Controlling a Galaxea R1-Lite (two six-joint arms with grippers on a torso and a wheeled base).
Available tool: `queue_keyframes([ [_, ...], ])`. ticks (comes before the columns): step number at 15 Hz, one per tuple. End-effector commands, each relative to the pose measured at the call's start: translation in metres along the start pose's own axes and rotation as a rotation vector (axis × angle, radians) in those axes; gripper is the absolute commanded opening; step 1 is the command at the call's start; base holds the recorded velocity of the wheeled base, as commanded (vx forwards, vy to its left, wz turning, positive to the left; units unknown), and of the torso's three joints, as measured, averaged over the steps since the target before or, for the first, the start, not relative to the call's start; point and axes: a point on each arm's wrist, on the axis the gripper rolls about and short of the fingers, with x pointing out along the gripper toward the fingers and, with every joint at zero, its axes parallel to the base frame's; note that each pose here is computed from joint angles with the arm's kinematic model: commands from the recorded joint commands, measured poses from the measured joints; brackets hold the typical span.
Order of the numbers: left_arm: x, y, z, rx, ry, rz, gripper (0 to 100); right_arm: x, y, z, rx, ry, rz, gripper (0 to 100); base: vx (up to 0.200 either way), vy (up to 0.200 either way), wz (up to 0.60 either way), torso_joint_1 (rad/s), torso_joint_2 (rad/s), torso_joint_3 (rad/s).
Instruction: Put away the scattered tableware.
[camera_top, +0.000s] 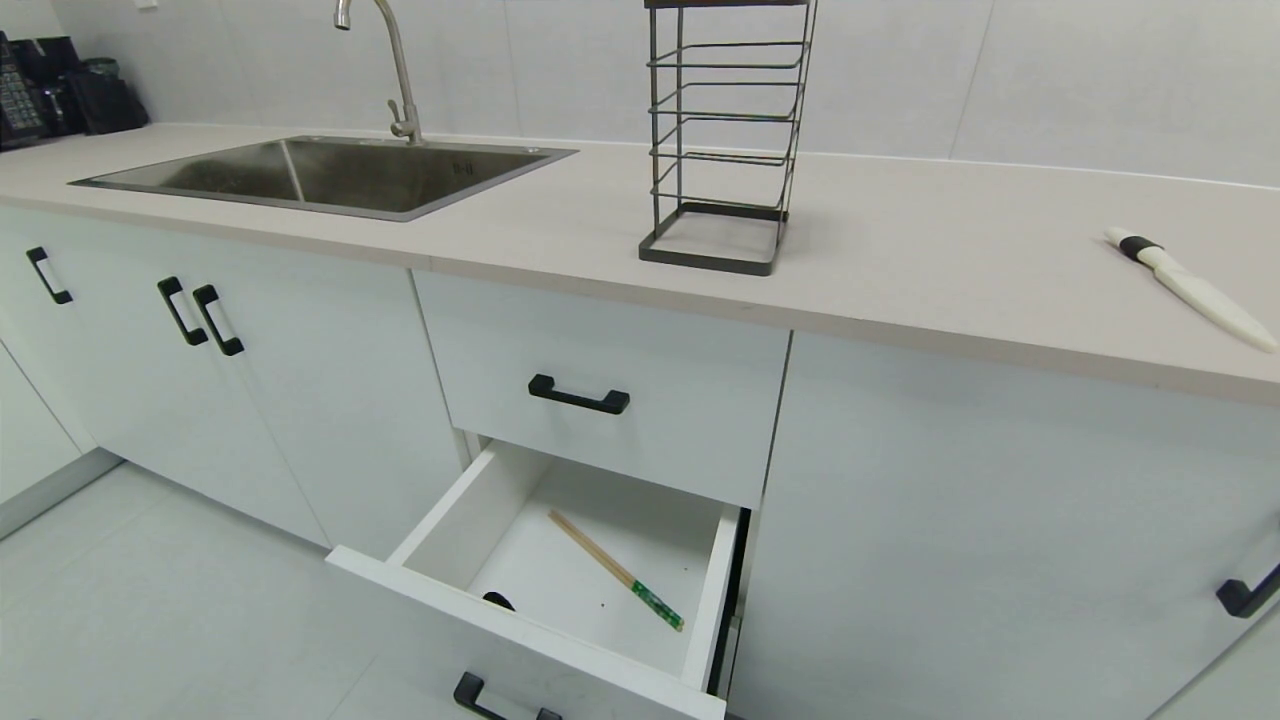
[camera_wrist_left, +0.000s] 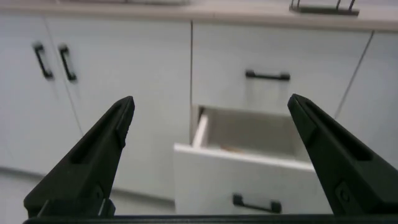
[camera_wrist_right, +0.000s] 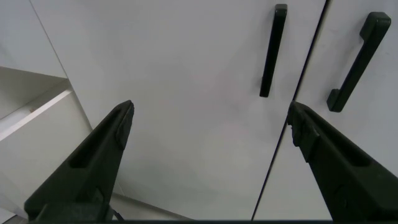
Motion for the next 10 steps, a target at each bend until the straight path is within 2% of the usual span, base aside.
queue_keyframes([
  [1, 0.027, 0.006, -0.014, -0.105, 0.263, -0.067, 100, 0.0, 0.0, 0.0, 0.0, 0.003, 0.0, 100, 0.0, 0.0, 0.0, 0.0, 0.0, 0.0],
  [2, 0.035, 0.007, -0.022, -0.134, 0.342, -0.102, 100, 0.0, 0.0, 0.0, 0.0, 0.003, 0.0, 100, 0.0, 0.0, 0.0, 0.0, 0.0, 0.0],
  [3, 0.038, 0.008, -0.023, -0.143, 0.375, -0.114, 100, 0.0, 0.0, 0.0, 0.0, 0.003, 0.0, 100, 0.0, 0.0, 0.0, 0.0, 0.0, 0.0],
  [4, 0.051, 0.01, -0.022, -0.15, 0.445, -0.139, 100, 0.0, 0.0, 0.0, 0.0, 0.003, 0.0, 100, 0.0, 0.0, 0.0, 0.0, 0.0, 0.0],
  [8, 0.089, 0.01, -0.026, -0.119, 0.569, -0.243, 100, 0.0, 0.0, 0.0, 0.0, 0.004, 0.0, 100, 0.0, 0.0, 0.0, 0.0, 0.0, 0.0],
  [10, 0.106, 0.007, -0.033, -0.118, 0.655, -0.293, 100, 0.0, 0.0, 0.0, 0.0, 0.003, 0.0, 100, 0.0, 0.0, 0.0, 0.0, 0.0, 0.0],
])
